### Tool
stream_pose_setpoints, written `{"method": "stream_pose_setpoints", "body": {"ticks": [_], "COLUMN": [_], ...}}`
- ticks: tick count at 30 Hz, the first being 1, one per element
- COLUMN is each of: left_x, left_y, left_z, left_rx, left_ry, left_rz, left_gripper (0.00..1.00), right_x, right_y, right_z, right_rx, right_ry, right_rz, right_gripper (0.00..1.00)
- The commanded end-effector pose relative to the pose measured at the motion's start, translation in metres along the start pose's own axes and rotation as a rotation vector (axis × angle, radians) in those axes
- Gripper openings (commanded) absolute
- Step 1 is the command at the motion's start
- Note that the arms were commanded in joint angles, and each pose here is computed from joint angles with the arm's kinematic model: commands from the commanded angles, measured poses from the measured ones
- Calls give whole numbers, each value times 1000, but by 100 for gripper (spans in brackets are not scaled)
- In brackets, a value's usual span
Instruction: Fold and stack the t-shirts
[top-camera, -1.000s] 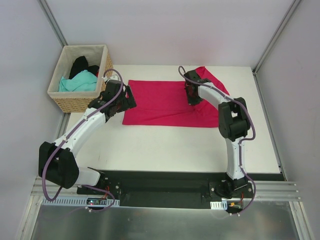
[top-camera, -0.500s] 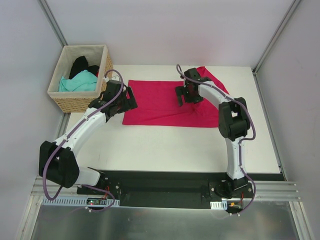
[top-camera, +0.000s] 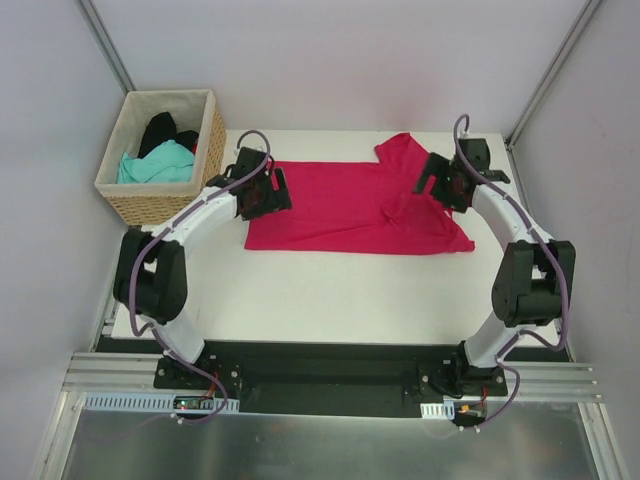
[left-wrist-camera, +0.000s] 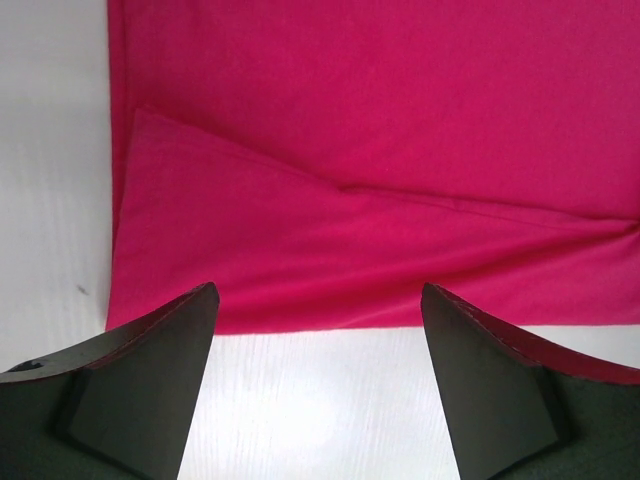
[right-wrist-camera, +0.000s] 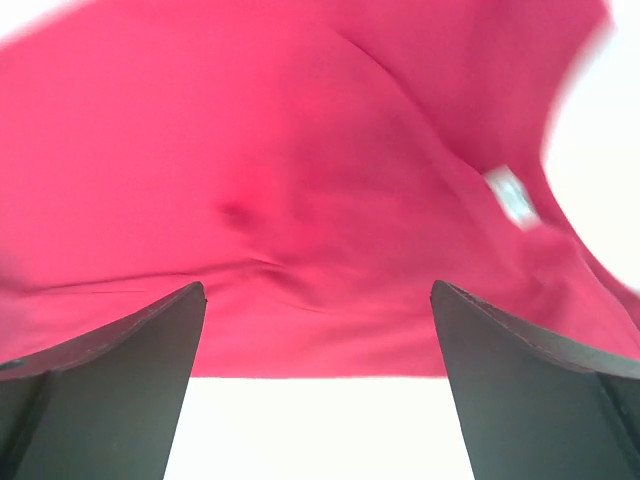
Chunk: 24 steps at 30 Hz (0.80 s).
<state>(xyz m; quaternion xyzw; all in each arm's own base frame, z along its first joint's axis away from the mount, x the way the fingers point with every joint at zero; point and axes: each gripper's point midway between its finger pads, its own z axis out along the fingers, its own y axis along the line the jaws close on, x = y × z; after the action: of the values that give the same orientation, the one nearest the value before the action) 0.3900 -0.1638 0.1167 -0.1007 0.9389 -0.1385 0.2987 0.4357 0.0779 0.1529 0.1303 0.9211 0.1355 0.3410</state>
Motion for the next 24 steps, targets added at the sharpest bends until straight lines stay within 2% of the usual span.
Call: {"method": "stream_pose_setpoints", "body": {"ticks": [1, 7, 14, 24], "left_x": [-12, -8, 8, 39], "left_y": [-11, 6, 17, 56], "left_z": [10, 30, 56, 74], "left_rx": [38, 1, -26, -170], "left_ry": [13, 57, 131, 173], "left_rz": [-21, -88, -170, -248], "left_gripper": [83, 82, 82, 82], "right_x": [44, 55, 71, 100], "right_y": [-46, -87, -108, -144], "right_z": [19, 27, 43, 44], "right_rx": [122, 183, 238, 342], "right_ry": [88, 118, 176, 261], "right_rz": [90, 199, 188, 215], "right_gripper": [100, 100, 100, 99]}}
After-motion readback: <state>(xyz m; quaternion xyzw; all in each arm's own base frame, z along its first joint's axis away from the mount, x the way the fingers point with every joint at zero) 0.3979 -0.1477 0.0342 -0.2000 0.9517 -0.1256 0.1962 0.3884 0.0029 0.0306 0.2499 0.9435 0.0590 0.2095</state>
